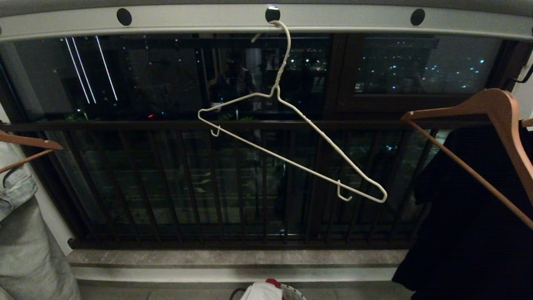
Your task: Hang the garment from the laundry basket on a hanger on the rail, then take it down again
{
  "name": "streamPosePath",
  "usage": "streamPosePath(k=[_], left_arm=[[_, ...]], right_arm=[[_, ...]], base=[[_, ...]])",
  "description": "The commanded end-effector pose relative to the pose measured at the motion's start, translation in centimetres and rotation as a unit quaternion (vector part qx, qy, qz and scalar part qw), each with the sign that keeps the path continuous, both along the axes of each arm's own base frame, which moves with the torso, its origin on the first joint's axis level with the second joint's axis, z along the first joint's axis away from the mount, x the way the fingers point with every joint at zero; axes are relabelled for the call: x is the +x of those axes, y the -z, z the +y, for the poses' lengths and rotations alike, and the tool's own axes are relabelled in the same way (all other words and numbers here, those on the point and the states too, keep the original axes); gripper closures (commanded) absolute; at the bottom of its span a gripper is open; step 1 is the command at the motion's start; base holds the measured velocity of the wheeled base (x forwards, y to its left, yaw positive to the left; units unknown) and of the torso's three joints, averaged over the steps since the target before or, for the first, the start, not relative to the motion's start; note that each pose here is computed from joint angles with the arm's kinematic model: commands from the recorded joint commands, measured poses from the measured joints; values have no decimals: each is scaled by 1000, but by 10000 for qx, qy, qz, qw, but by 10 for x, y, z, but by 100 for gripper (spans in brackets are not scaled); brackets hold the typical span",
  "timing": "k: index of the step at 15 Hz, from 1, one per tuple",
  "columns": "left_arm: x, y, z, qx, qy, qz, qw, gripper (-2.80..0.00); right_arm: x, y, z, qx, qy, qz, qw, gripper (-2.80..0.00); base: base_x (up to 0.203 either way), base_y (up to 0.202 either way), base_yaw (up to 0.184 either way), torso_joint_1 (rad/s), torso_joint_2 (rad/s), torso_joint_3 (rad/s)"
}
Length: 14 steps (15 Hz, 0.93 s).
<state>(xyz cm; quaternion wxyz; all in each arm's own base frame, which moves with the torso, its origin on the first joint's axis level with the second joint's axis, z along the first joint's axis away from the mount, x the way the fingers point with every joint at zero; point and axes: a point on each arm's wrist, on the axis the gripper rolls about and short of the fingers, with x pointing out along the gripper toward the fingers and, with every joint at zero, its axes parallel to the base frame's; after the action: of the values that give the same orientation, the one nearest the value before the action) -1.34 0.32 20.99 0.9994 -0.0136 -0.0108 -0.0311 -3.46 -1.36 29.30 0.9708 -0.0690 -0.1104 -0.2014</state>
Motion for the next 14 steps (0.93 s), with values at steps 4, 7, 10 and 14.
streamPosePath(k=[4,7,10,14], left_arm=[[-31,38,-2,-43,-450,-544,9975,0],[-37,76,-4,-3,-342,-367,9987,0],[-25,104,-4,42,-328,88,9994,0],[-12,123,-4,487,-189,-204,9984,0]], right_arm=[[-32,57,1,-56,319,-35,9995,0],[-23,103,4,-181,-28,375,9991,0],[-16,156,8,-177,-983,636,9930,0],[4,198,11,495,-1635,975,9805,0]], base=[[0,0,0,0,0,0],[0,0,0,0,0,0],[0,0,0,0,0,0],[0,0,0,0,0,0]])
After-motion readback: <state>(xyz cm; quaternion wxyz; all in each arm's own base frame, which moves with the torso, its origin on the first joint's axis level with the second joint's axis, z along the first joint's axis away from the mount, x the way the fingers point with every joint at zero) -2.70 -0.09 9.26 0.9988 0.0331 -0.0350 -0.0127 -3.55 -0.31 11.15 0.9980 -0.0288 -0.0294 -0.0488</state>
